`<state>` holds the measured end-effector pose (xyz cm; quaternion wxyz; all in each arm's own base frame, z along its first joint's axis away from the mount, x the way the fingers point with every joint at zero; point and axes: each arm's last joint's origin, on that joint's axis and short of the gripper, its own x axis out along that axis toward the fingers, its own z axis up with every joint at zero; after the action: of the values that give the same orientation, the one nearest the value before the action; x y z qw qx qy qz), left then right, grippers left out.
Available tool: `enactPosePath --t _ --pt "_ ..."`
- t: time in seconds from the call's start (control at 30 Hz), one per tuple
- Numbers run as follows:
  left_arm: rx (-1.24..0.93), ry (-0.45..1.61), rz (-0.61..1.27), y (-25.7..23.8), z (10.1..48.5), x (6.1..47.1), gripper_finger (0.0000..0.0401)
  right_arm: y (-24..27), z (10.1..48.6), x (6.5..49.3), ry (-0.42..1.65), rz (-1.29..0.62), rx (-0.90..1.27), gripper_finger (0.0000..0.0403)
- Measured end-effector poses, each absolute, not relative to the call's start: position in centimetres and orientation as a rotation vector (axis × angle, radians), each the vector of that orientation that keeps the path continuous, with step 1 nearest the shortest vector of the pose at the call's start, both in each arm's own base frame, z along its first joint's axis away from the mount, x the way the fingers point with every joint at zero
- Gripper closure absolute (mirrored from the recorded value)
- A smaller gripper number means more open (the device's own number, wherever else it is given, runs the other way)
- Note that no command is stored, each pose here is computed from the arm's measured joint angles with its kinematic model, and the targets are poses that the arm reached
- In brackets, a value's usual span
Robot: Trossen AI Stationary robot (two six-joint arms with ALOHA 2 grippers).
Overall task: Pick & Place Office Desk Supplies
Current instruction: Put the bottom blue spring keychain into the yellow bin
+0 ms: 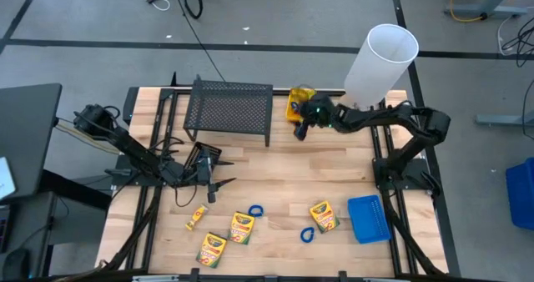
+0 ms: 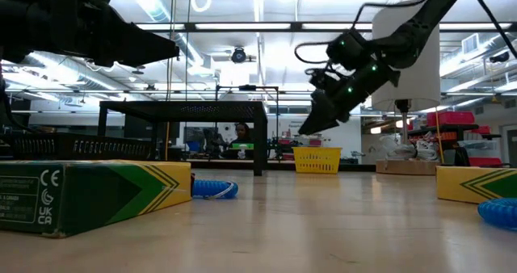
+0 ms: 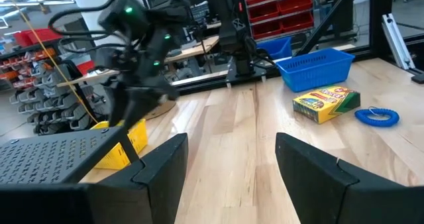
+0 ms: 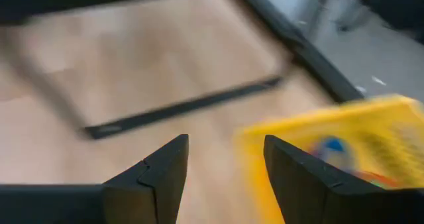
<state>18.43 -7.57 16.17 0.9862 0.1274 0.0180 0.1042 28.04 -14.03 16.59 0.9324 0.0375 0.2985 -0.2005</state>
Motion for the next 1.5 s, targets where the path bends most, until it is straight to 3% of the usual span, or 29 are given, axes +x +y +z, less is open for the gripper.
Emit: enactPosePath --t 0.2,0.5,0.8,1.17,1.5 --pt "0.256 0.037 0.209 -7.6 16.2 18.4 0.0167 -7.2 16.2 30.2 0.673 -0.189 0.030 0.0210" --pt "0.257 0.037 0.209 -7.6 16.2 18.4 0.0167 1.8 17.2 30.5 1.013 0.059 0.002 0.0211" --pt "0.256 0.036 0.209 -7.6 16.2 18.4 0.0167 8.3 19.8 30.3 1.068 0.272 0.031 0.0210" --pt "0.256 0.036 0.209 -7.6 16.2 18.4 0.0167 12.5 19.9 28.9 1.079 0.347 0.024 0.0164" --pt "0.254 0.034 0.210 -7.6 16.2 18.4 0.0167 15.4 17.4 28.6 1.128 0.319 -0.018 0.0161"
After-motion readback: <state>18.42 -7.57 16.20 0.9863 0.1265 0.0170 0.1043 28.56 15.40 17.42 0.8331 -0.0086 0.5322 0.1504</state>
